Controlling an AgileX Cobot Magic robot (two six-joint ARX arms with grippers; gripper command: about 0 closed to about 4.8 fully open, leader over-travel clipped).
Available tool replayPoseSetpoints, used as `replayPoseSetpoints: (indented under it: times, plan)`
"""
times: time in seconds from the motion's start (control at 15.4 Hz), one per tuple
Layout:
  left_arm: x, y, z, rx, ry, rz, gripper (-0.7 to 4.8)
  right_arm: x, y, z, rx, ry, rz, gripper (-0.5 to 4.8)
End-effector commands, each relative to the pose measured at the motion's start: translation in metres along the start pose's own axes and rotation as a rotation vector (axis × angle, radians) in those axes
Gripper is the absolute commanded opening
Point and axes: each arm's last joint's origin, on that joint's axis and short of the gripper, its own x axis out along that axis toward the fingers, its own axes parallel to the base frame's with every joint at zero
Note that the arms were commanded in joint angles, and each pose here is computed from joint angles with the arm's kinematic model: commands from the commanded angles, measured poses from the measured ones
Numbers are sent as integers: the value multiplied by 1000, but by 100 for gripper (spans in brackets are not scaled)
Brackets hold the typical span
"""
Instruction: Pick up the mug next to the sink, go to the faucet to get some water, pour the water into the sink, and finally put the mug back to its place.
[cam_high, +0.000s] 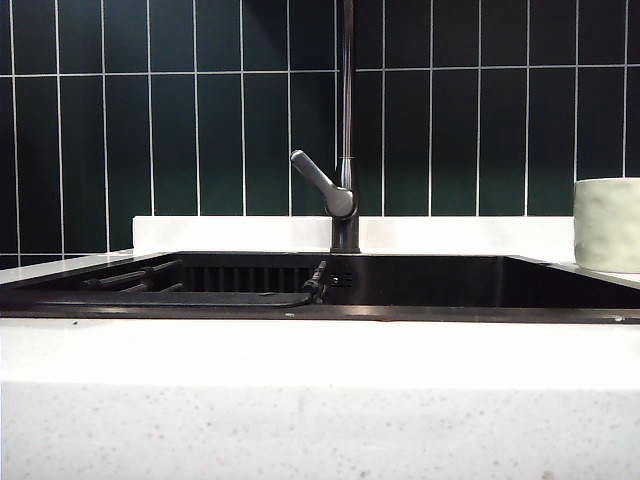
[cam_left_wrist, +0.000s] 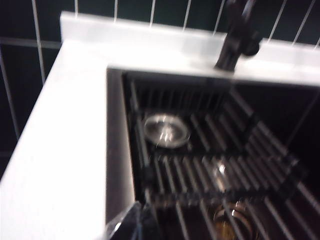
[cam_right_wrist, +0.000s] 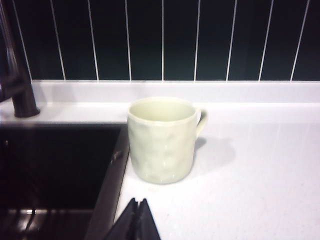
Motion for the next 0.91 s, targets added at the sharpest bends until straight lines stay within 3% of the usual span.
replayPoseSetpoints:
  times: [0.06,0.52,0.91]
  plan:
    - [-4,-1,5,4,-46,-24,-6,-1,4,-1,1,3,35,-1]
    - [-10,0,2,17,-42,-18,-6,-4,14,-8,-18,76,158,-1]
    - [-10,0,-4,5,22,-22,-5,-5,15,-10,-27,101,167,-1]
